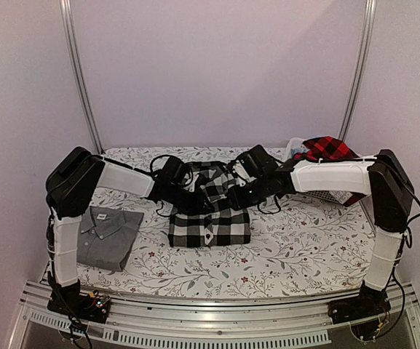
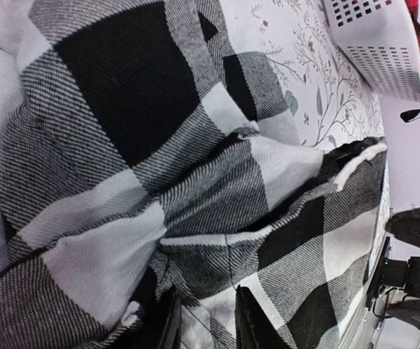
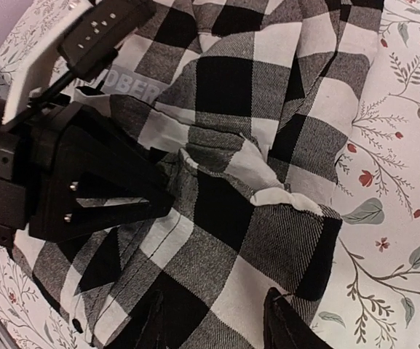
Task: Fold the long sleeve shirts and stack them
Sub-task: Smooth out the 2/3-rectangle-folded shirt at the center of the board.
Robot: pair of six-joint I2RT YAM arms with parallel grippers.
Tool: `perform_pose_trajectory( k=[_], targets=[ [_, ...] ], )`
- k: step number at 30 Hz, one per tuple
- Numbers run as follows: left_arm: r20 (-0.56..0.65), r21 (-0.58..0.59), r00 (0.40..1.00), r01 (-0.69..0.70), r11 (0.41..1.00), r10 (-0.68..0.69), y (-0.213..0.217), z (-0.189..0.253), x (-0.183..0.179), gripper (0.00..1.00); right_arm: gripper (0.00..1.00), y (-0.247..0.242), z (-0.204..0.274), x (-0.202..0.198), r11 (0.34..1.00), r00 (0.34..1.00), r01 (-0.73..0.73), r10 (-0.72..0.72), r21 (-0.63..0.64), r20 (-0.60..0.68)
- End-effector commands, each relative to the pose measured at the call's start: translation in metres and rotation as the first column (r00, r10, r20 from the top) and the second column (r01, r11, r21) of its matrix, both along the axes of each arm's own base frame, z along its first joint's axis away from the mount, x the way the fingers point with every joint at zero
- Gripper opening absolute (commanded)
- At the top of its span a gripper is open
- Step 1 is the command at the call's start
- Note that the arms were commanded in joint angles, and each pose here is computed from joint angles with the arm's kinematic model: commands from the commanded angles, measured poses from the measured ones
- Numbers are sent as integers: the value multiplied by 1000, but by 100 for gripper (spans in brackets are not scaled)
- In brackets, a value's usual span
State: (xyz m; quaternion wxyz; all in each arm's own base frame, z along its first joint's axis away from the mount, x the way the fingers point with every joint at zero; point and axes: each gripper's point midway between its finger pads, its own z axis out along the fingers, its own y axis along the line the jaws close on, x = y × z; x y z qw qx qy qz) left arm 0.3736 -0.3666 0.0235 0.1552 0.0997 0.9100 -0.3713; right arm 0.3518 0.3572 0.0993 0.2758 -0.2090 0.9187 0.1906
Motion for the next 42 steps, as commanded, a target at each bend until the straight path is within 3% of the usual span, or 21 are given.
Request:
perform_pose_trajectory(
  k=[1,6,12,18,25,32,42],
  targets=[
    [-25,63,999,-20,998,21,16,-26,4,26,45,-7,-41,20,997,998,55,-57,-48,-41],
    [-14,81,1000,-16,997,17,20,-27,4,26,45,-11,-66,54,989,987,136,-140,-49,-82],
    [-6,79,1000,-24,997,24,25,-24,8,26,44,-24,-89,53,977,981,150,-166,-149,-96],
    [-2,81,1000,-22,996,22,28,-23,8,26,49,-43,-28,41,965,981,195,-192,-177,35],
    [-8,69,1000,-24,997,24,31,-25,10,26,53,1,12,-5,986,992,87,-74,-142,100],
    [-12,58,1000,-18,998,18,29,-25,11,26,54,46,-30,-37,980,999,6,2,-200,39],
    [-18,60,1000,-12,998,13,29,-28,11,26,55,41,-96,-63,938,999,-14,-2,-347,-46]
  ],
)
